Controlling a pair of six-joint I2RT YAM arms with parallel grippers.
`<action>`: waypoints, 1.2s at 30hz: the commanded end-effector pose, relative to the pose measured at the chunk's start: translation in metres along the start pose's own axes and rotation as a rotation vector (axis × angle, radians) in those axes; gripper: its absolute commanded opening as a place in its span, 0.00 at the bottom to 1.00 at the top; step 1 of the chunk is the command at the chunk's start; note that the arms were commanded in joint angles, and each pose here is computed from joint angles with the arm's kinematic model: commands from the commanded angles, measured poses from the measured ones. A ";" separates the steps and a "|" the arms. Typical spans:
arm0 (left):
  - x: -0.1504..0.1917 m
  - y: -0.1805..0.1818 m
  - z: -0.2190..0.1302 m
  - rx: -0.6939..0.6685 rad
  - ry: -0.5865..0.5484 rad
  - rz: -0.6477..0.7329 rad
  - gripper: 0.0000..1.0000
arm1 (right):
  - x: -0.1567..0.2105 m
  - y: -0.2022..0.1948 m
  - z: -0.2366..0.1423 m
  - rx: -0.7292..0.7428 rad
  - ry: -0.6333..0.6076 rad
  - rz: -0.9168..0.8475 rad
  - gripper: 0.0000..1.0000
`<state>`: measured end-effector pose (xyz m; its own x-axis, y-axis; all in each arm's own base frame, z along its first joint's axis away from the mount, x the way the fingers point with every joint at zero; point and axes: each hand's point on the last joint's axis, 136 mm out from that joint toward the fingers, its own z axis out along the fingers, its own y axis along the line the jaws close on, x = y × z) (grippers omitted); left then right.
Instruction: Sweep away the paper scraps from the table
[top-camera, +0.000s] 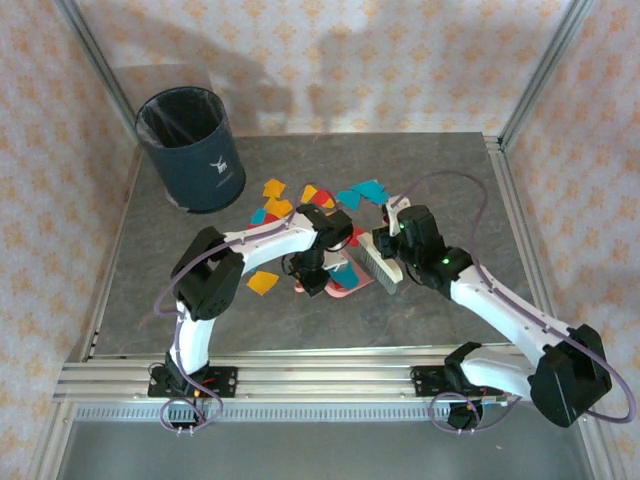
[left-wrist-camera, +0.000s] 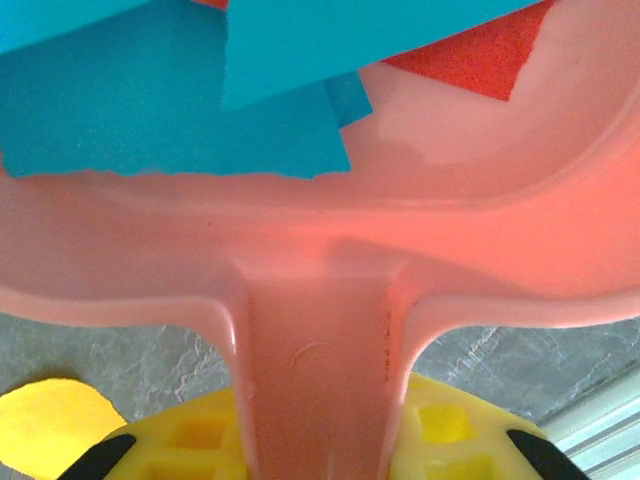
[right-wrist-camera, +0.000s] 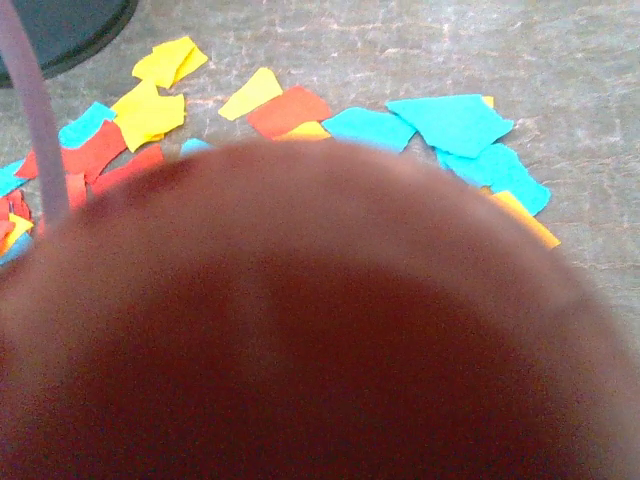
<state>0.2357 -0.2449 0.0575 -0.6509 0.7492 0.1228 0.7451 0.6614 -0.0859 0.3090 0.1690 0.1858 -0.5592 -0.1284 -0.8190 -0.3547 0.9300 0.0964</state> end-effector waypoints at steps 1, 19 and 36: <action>0.006 -0.001 -0.015 -0.029 -0.036 0.026 0.00 | -0.032 -0.023 -0.029 0.124 -0.154 0.062 0.00; 0.012 0.033 -0.129 -0.068 -0.339 -0.127 0.00 | -0.024 -0.077 -0.062 0.357 -0.186 0.180 0.00; 0.032 0.153 -0.235 -0.286 -0.494 -0.510 0.00 | -0.021 -0.071 -0.059 0.305 -0.183 0.212 0.00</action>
<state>0.3441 -0.1676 0.2716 -0.8137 0.4207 -0.4011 0.4375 0.8976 0.0538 0.3011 0.0875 0.2260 -0.4608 0.0828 -0.8836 -0.0049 0.9954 0.0958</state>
